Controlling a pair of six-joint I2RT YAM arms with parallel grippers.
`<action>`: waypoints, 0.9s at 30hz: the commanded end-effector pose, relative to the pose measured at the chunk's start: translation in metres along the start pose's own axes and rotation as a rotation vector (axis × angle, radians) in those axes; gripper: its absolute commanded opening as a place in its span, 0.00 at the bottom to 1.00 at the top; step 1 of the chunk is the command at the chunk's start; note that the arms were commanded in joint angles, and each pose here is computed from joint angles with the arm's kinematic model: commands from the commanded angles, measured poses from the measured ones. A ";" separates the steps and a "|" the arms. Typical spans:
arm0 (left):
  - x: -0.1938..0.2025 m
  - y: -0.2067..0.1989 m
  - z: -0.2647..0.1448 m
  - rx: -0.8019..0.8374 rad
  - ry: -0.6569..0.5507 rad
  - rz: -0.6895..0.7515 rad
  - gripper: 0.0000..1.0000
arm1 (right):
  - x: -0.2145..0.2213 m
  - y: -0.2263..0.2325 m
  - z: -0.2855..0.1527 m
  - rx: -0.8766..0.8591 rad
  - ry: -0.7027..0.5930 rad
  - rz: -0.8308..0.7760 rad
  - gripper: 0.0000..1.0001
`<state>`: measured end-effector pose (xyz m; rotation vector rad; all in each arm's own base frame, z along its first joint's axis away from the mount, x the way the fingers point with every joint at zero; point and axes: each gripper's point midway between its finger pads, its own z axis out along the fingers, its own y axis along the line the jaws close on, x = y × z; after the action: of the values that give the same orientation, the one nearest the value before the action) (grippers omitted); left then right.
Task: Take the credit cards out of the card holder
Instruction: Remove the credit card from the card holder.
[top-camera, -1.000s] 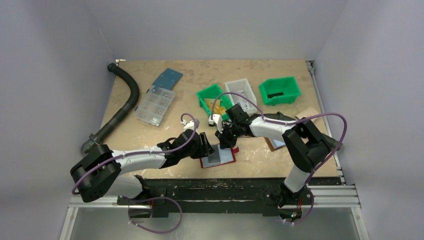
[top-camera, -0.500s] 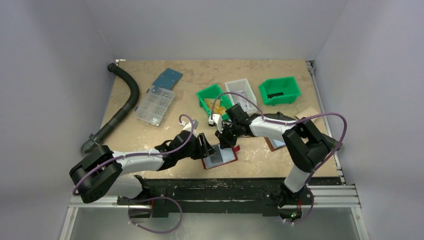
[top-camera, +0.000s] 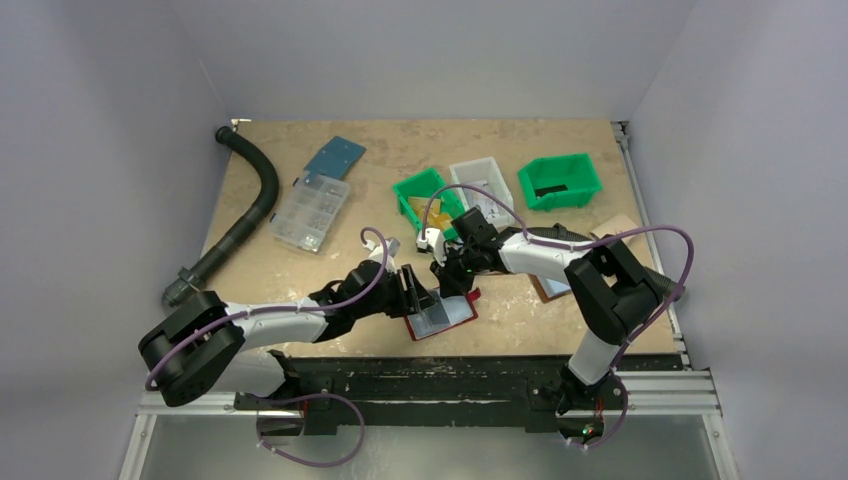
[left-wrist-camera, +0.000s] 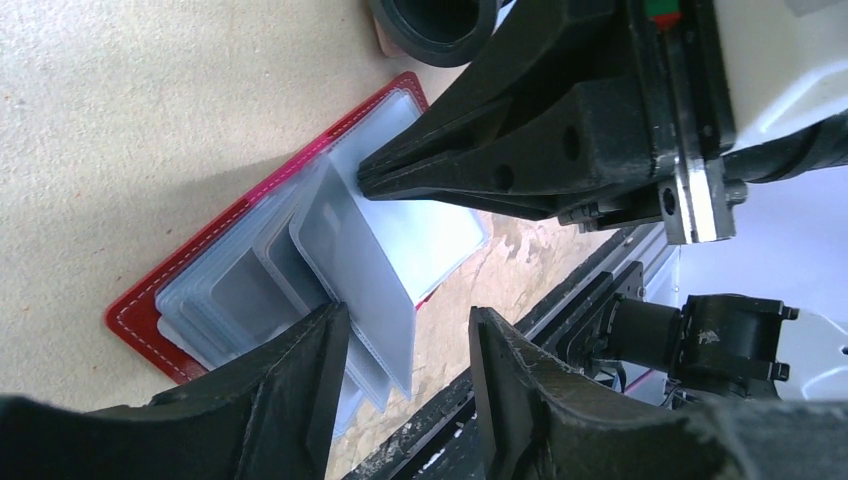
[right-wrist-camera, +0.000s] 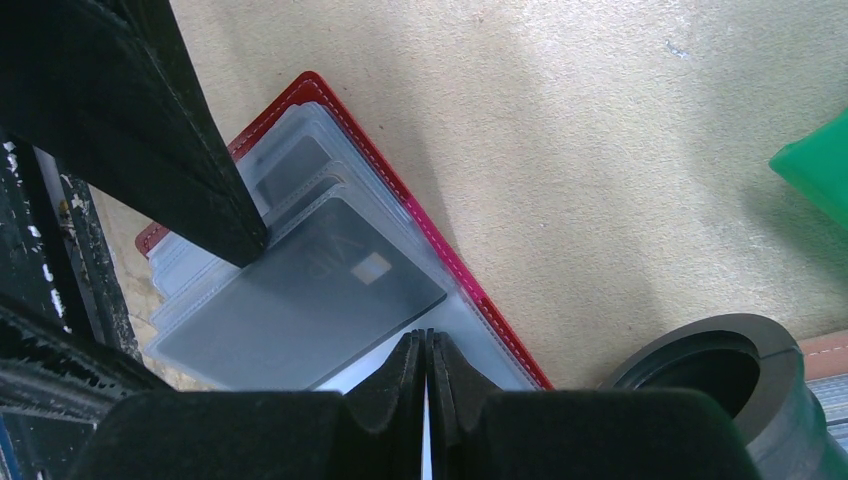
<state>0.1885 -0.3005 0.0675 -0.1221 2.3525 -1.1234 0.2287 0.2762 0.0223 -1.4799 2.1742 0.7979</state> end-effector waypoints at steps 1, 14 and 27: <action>-0.008 -0.022 -0.003 0.093 -0.026 -0.007 0.52 | -0.003 -0.001 0.003 0.004 0.013 0.003 0.11; -0.004 -0.023 0.002 0.118 -0.013 -0.028 0.56 | -0.014 0.003 0.000 -0.021 -0.022 -0.001 0.12; -0.007 -0.033 0.002 0.210 -0.038 -0.017 0.62 | -0.026 0.009 -0.010 -0.066 -0.065 0.037 0.14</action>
<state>0.1876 -0.3134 0.0792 -0.1069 2.2743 -1.2611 0.2241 0.2807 0.0289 -1.4650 2.1856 0.8588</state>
